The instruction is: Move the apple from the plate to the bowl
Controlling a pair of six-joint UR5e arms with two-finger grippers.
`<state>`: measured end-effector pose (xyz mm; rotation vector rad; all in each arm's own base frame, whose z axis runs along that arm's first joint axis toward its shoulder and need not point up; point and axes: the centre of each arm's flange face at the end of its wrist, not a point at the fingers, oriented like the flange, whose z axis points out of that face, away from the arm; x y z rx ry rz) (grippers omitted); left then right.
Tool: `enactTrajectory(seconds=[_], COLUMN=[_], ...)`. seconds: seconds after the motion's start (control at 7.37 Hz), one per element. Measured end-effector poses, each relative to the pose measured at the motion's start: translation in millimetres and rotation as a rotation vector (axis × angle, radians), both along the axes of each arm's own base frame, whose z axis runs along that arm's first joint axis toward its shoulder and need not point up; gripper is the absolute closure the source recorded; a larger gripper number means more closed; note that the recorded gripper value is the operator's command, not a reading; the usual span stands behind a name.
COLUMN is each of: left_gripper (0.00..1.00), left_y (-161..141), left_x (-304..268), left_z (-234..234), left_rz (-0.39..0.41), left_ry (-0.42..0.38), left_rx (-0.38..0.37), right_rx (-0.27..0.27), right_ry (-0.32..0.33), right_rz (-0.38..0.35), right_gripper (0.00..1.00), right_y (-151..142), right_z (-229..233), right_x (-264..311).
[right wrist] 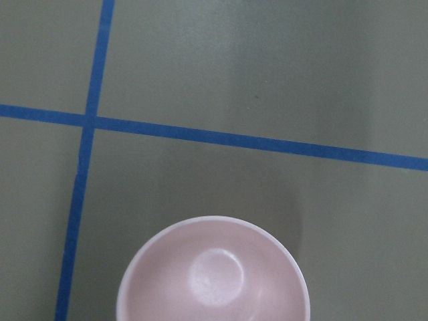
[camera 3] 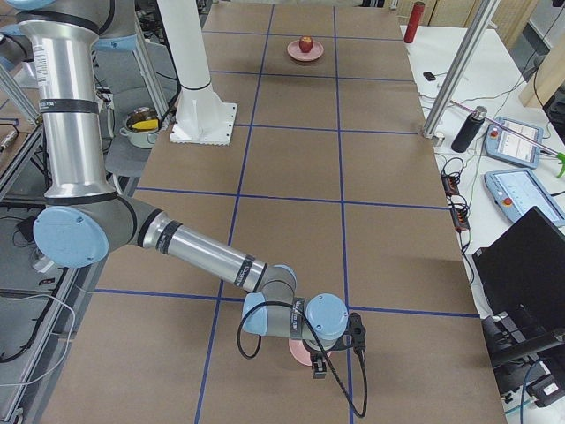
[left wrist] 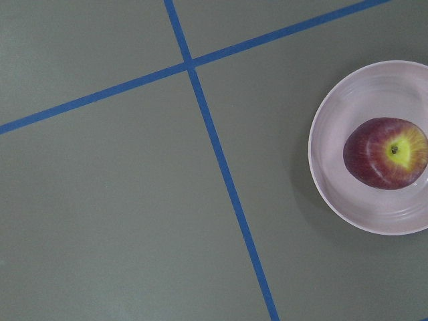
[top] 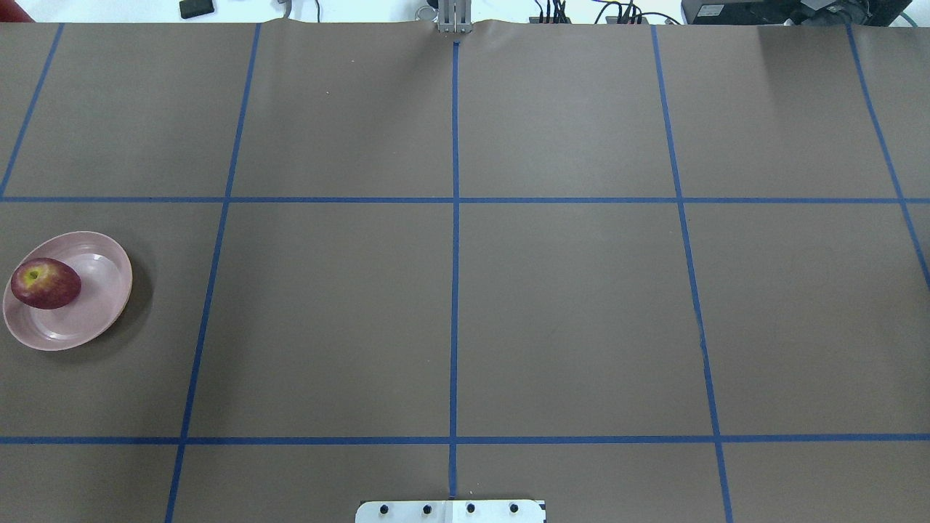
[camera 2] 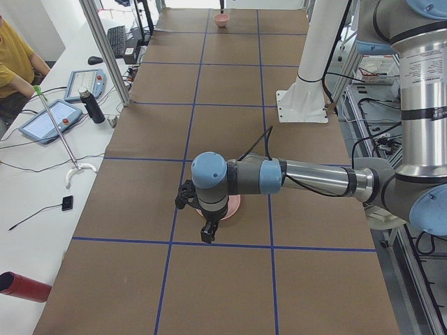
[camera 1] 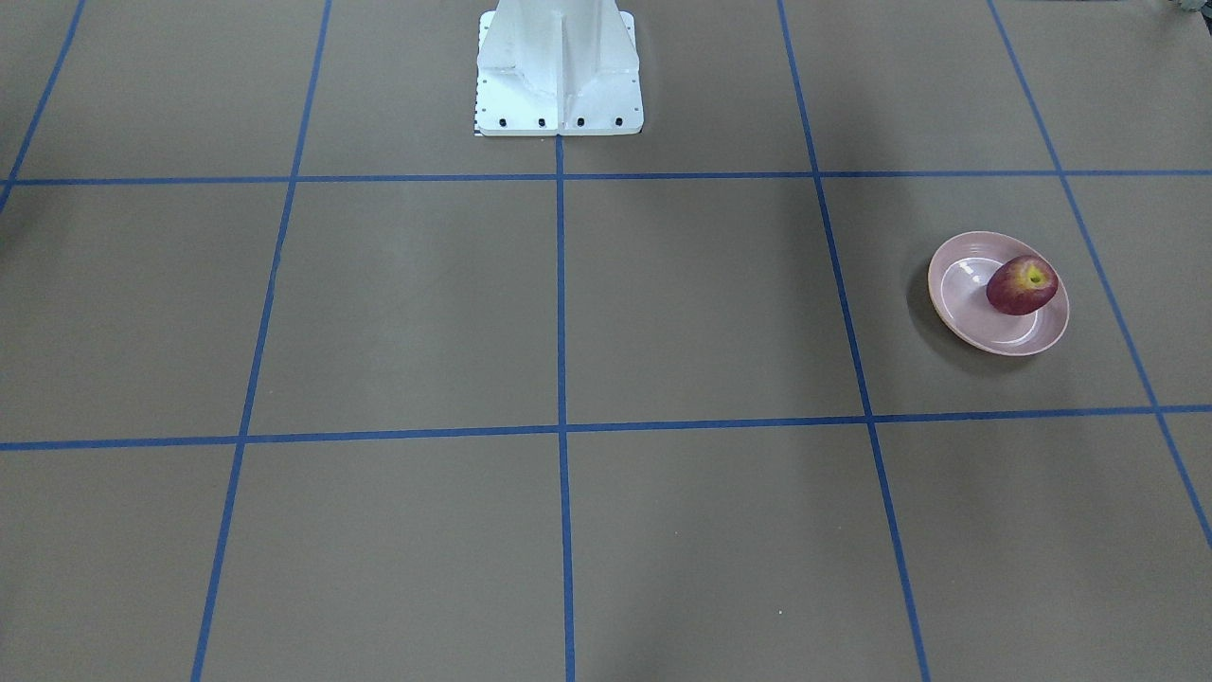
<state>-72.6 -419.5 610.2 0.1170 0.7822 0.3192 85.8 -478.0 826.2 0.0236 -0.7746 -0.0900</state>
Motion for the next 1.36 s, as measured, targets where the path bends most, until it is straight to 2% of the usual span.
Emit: enactTrajectory(seconds=[0.14, 0.27, 0.41, 0.54, 0.95, 1.36], left_gripper=[0.01, 0.01, 0.01, 0.01, 0.01, 0.01], left_y=[0.6, 1.4, 2.0, 2.4, 3.6, 6.5], left_x=[0.0, 0.1, 0.1, 0.2, 0.2, 0.3], left_z=[0.7, 1.5, 2.1, 2.4, 3.6, 5.6], left_rz=[0.0, 0.0, 0.0, 0.0, 0.001, 0.001], left_ry=[0.0, 0.0, 0.0, 0.001, 0.001, 0.002], left_rx=[-0.001, -0.003, -0.005, -0.005, -0.008, -0.011], right_rx=[-0.009, -0.016, -0.036, -0.056, -0.047, 0.015], right_ry=[0.009, 0.014, 0.016, 0.017, 0.013, -0.036], right_rz=[-0.002, 0.005, 0.022, 0.035, 0.043, 0.045], right_gripper=[0.2, 0.48, 0.86, 1.0, 1.0, 1.0], right_y=[5.8, 8.9, 7.9, 5.1, -6.3, -37.9], right_z=[13.4, 22.2, 24.5, 24.2, 11.3, -57.7], right_x=[-0.8, -2.3, -6.8, -13.2, -18.7, -21.9])
